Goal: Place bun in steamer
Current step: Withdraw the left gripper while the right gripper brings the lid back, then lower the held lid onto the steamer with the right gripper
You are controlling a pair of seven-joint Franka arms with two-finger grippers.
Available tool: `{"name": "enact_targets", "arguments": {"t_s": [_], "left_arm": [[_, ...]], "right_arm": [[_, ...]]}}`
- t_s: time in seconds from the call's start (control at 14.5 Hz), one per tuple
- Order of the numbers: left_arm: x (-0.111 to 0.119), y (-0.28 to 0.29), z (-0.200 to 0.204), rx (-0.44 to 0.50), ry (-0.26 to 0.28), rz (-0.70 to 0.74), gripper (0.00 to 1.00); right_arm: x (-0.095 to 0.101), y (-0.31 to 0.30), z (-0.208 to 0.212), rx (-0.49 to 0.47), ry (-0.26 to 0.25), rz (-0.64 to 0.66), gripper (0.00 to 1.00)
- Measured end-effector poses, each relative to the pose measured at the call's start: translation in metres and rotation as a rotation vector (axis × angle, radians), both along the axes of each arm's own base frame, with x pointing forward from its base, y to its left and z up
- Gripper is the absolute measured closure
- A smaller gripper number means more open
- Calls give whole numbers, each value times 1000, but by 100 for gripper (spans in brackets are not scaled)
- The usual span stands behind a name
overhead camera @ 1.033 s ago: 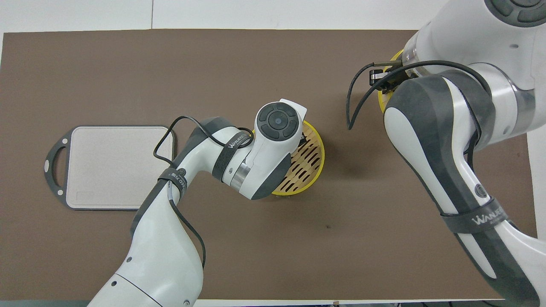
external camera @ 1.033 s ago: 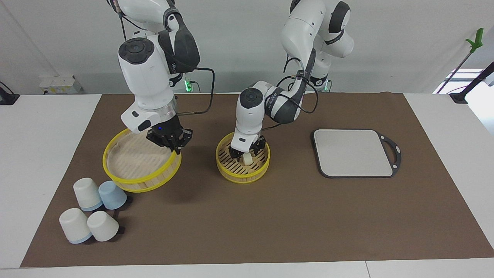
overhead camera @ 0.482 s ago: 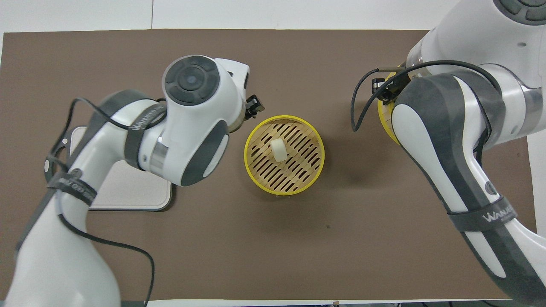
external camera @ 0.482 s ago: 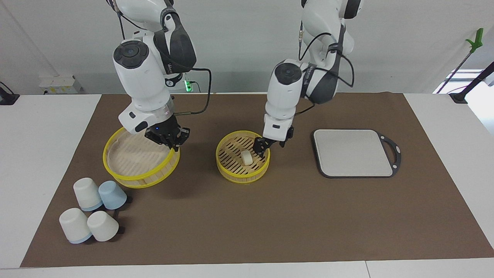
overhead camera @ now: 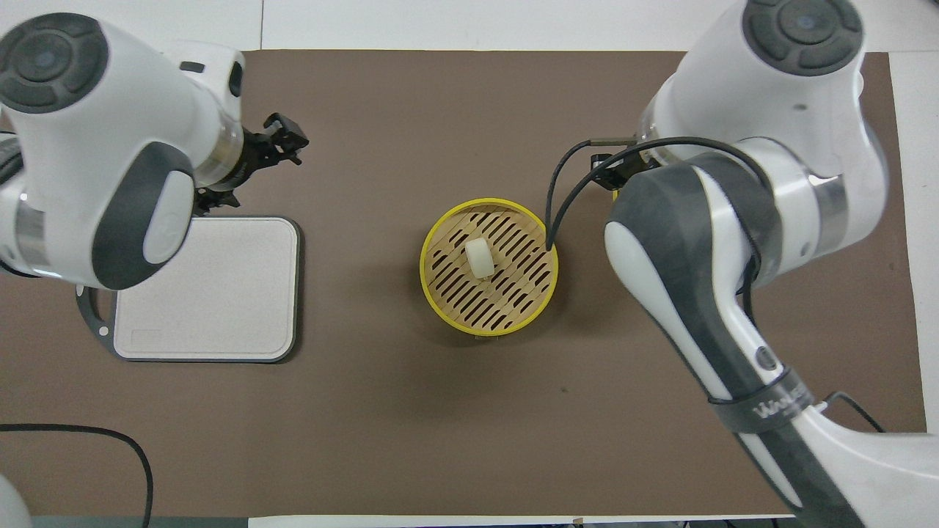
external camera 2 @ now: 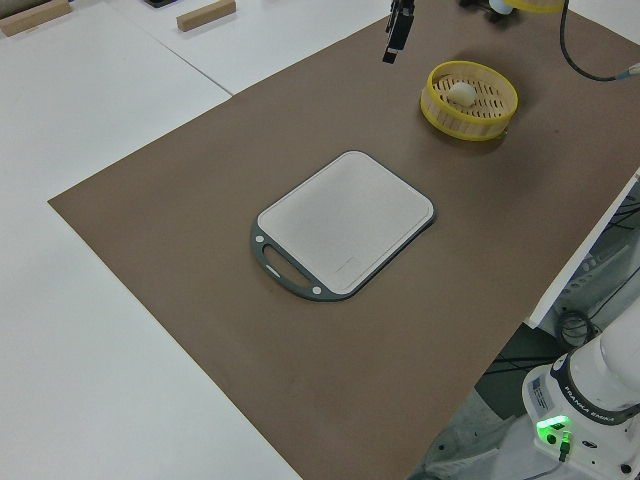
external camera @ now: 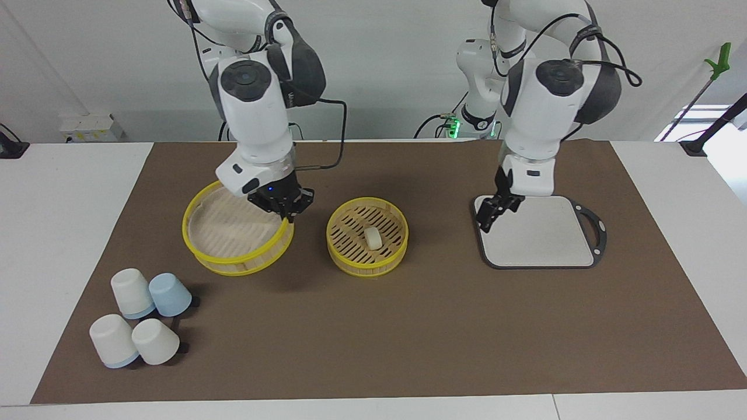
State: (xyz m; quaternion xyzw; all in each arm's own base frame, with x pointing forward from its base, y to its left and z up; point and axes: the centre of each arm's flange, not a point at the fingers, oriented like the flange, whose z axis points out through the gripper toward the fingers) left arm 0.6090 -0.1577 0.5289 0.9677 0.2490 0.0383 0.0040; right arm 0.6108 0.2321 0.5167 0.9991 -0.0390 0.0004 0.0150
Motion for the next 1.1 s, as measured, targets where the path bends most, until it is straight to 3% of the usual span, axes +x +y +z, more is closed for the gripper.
{"name": "enact_targets", "arguments": {"t_s": [0.28, 0.48, 0.69, 1.1], "left_arm": [[4, 131, 15, 17, 49, -95, 0], [-3, 186, 27, 16, 47, -103, 0], [-12, 207, 39, 16, 44, -145, 0], [-19, 202, 41, 10, 98, -274, 0]], "right_arm": [[-11, 60, -18, -7, 10, -47, 90], [-7, 97, -28, 10, -1, -106, 90], [0, 139, -39, 31, -21, -136, 90], [-2, 197, -71, 50, -32, -175, 90]]}}
